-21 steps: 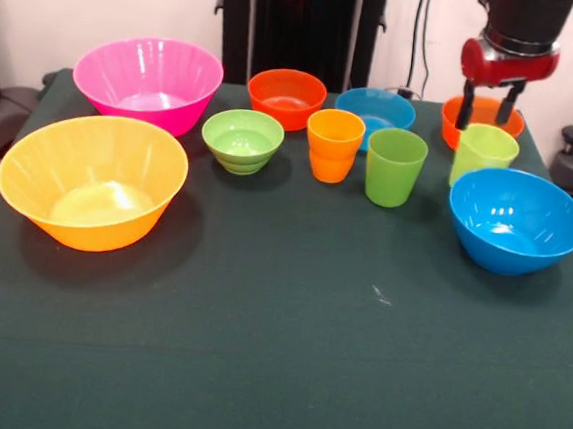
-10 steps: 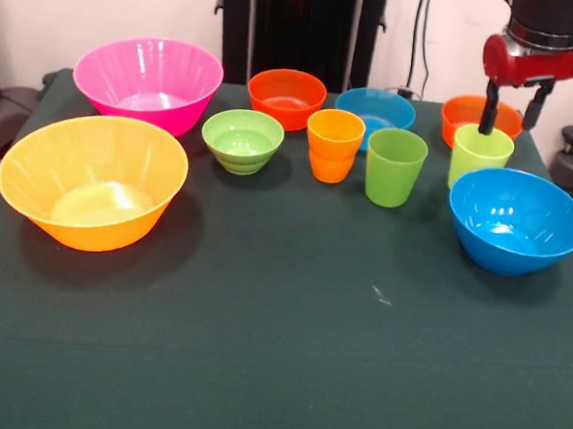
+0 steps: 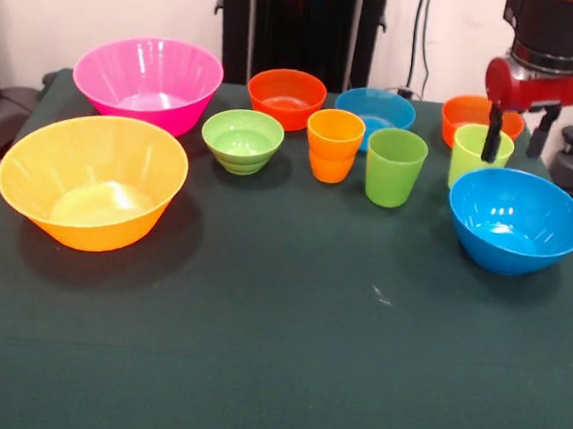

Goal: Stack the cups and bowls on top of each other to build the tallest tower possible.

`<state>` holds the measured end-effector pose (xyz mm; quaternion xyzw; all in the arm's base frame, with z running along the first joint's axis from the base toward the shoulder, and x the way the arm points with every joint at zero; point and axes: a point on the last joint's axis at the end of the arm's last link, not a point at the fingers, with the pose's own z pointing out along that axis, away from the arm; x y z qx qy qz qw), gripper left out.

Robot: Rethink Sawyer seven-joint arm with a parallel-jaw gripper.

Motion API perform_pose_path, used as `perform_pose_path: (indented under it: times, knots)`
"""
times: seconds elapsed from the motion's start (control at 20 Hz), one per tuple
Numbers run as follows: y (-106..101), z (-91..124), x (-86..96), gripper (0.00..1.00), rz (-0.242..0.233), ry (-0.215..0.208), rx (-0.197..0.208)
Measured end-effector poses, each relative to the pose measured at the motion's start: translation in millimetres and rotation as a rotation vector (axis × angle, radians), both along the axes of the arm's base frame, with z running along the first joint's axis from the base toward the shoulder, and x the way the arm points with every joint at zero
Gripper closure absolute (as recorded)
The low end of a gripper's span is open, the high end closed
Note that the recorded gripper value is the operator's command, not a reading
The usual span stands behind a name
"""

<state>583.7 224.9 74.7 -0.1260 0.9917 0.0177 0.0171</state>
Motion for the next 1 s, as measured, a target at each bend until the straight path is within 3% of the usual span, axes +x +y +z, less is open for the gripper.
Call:
perform_pose_path:
  times: [0.3, 0.5, 0.8, 1.0]
  knots:
    - [-4.3, -5.8, 30.2, 0.0, -0.01, 0.0, -0.006]
    - [-9.6, -6.1, 42.7, 0.0, -0.018, 0.028, -0.013]
    - [-26.5, -1.2, 48.7, 0.0, -0.041, 0.082, -0.024]
    - [-46.6, -1.4, 51.3, 0.0, -0.05, 0.084, -0.038]
